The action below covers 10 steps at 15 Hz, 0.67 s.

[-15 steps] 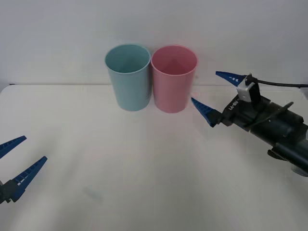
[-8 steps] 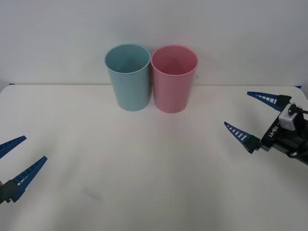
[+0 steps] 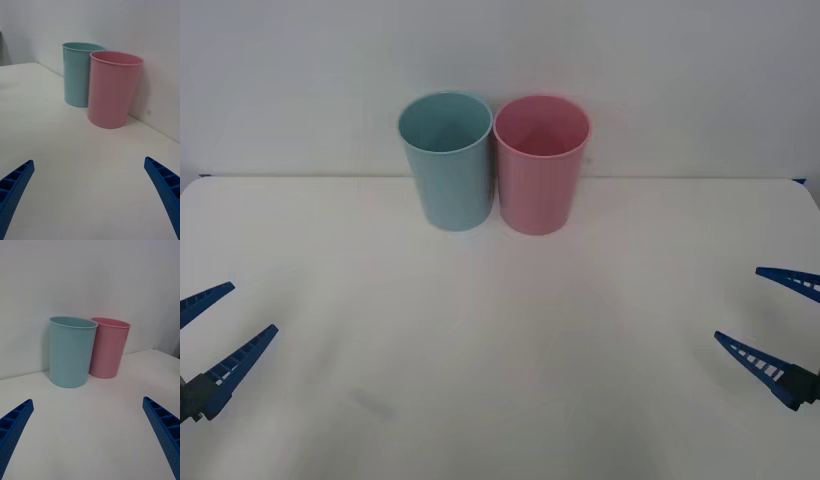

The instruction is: Grasp the object on the table and drop it into the matching bin: aluminum can to the light blue bin, PET bottle to the pink bin.

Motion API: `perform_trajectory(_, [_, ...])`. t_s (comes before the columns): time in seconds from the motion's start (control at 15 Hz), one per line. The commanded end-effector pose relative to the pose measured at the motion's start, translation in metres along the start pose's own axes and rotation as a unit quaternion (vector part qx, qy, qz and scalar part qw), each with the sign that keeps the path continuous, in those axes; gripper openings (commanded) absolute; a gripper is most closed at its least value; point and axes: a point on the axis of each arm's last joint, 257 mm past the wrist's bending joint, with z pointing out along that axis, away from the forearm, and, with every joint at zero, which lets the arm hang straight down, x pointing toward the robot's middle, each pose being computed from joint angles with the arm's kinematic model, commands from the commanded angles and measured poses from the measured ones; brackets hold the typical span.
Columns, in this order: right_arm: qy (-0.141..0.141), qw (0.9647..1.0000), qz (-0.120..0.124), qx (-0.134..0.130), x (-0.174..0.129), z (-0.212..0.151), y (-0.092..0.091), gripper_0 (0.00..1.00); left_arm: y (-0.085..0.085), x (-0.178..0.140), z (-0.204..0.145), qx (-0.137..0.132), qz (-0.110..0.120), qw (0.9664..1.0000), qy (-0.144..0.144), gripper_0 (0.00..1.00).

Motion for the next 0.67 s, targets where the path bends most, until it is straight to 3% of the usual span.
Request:
perform_trajectory(0.07, [0.002,0.9997,0.024,-0.008,0.0027,-0.0129,0.0113,1.0,0.0,0.0,0.0,0.0,0.0,1.0,0.0,1.0])
perform_trajectory(0.67, [0.0,0.9997,0.021,-0.01,0.006,-0.0163,0.0179,1.0,0.0,0.0,0.0,0.0,0.0,1.0,0.0,1.0])
